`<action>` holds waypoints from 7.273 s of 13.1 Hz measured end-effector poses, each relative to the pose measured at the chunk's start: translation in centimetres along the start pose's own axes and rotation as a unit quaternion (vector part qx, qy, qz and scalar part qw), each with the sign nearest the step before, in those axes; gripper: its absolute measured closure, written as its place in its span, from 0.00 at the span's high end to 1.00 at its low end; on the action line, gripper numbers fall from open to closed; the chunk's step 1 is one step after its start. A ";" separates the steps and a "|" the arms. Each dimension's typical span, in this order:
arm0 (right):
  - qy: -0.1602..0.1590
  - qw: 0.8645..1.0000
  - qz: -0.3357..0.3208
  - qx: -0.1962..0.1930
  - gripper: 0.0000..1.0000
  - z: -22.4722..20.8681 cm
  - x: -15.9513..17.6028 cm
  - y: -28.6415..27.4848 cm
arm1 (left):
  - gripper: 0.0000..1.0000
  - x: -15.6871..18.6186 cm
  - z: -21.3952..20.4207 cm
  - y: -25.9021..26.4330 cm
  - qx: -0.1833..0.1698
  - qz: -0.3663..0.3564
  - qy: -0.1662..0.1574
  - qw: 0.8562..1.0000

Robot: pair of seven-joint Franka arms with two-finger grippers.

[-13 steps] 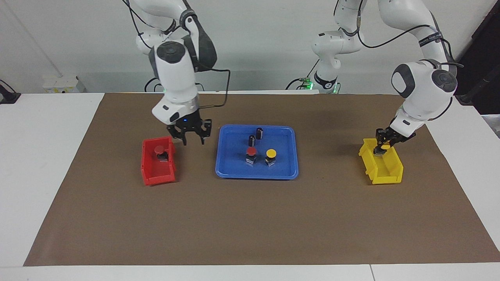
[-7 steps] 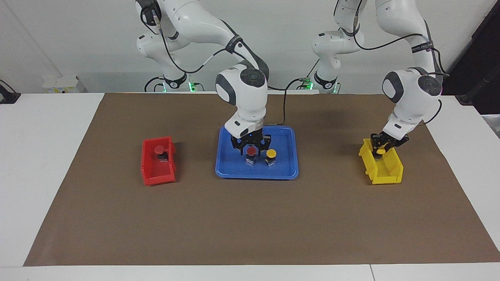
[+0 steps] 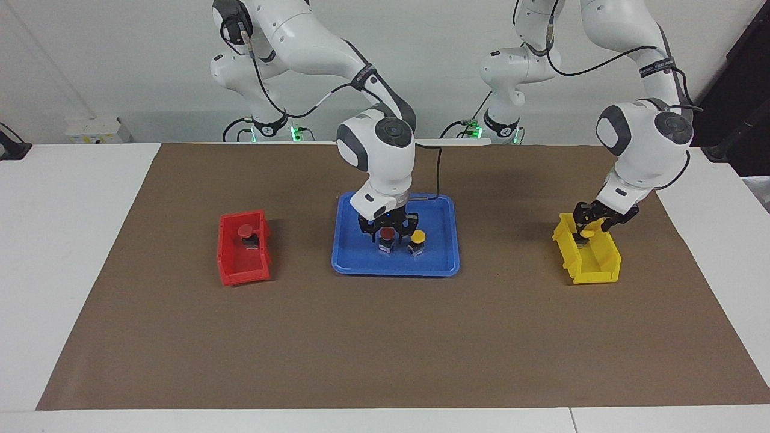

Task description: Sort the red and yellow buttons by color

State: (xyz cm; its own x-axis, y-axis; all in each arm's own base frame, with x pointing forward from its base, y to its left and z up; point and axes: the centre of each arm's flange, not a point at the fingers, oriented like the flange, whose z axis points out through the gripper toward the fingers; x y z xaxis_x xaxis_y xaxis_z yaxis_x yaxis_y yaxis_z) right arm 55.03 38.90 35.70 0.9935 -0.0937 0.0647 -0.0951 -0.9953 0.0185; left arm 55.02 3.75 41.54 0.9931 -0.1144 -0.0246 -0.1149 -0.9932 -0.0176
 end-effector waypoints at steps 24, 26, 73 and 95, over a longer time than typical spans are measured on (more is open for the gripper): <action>-0.033 0.995 -0.090 0.006 0.41 -14.9 8.7 31.1 | 1.00 3.5 -0.5 38.1 -0.018 -0.071 0.045 0.996; -0.018 0.993 -0.117 0.008 0.41 -11.8 9.2 35.0 | 1.00 2.8 1.7 41.3 -0.014 -0.061 0.035 0.997; -0.094 0.991 -0.099 0.003 1.00 -24.2 3.4 42.1 | 0.41 5.8 4.5 0.1 0.025 0.041 0.041 0.998; -0.082 0.992 -0.094 0.002 1.00 -24.0 3.3 42.6 | 1.00 6.2 -10.1 1.9 0.015 0.041 -0.001 0.999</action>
State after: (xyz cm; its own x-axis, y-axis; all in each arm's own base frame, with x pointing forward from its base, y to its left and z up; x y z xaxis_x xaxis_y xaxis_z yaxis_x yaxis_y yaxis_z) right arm 52.77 -3.17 60.64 0.9904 0.0921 -0.1035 0.0938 -0.9955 0.0115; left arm 61.21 0.97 51.47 0.9804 -0.1946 -0.0293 -0.1958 -0.9795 -0.0464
